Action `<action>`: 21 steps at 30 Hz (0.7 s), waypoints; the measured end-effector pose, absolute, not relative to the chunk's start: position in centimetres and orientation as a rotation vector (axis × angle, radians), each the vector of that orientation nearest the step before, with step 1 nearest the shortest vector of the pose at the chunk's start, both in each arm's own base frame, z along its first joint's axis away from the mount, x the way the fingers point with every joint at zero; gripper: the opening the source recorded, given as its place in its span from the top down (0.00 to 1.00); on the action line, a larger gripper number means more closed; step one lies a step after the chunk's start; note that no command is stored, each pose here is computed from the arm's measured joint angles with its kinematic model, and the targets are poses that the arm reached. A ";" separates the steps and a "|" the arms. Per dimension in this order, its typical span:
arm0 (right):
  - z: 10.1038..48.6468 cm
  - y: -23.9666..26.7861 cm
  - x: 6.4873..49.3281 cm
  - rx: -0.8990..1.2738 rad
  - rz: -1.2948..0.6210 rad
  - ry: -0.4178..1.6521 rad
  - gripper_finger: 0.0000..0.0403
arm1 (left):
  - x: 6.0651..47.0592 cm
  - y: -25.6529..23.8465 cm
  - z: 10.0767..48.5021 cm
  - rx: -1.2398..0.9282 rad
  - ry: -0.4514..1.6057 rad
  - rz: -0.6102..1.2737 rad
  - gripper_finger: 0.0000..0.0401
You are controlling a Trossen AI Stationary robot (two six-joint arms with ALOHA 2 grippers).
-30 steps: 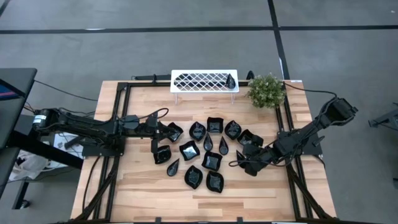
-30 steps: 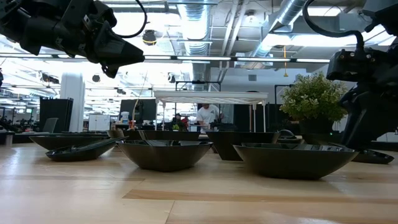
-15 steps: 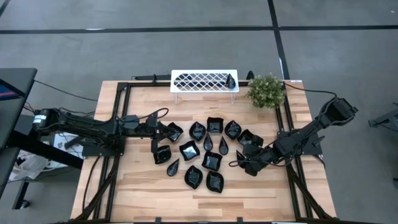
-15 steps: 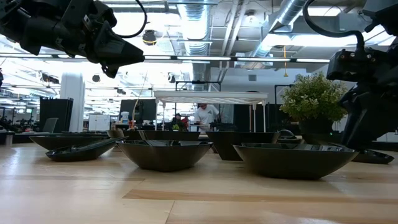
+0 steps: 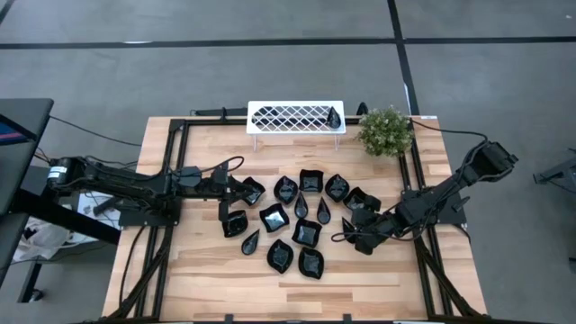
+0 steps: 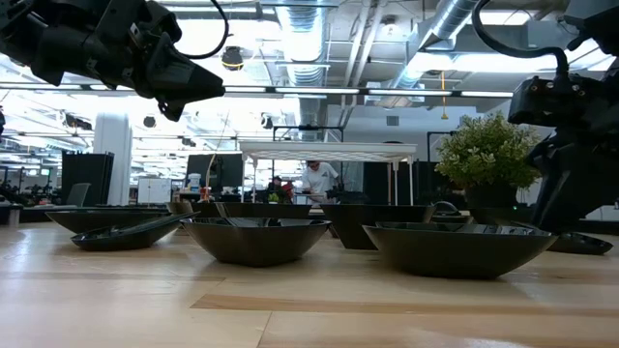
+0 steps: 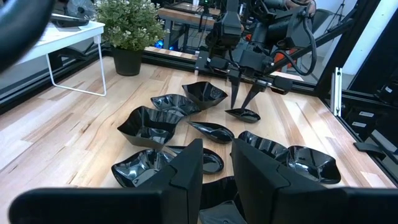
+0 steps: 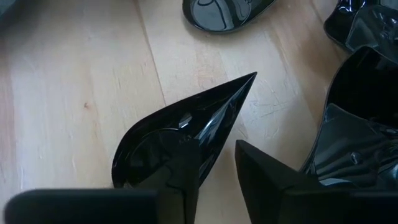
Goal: Pick & Place Mini shaped plates
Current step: Stack the drop shaped plate on top of the drop shaped plate on the shelf
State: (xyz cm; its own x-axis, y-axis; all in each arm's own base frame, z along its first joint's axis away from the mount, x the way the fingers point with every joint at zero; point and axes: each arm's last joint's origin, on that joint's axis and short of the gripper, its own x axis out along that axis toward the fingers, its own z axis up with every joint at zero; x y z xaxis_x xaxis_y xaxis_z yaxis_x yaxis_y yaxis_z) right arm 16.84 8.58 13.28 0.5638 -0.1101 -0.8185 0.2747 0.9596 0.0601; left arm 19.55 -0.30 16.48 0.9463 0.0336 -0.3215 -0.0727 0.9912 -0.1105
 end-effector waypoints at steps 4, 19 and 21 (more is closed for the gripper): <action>13.3 8.6 16.8 0.186 -0.220 0.951 0.85 | 19.5 -0.3 16.5 -0.122 0.325 0.054 0.78; 13.2 8.6 16.8 0.190 -0.210 0.965 0.99 | 19.5 -0.3 16.5 -0.122 0.325 0.054 0.78; 13.2 8.6 16.8 0.190 -0.210 0.965 0.99 | 19.5 -0.3 16.5 -0.125 0.325 0.055 0.78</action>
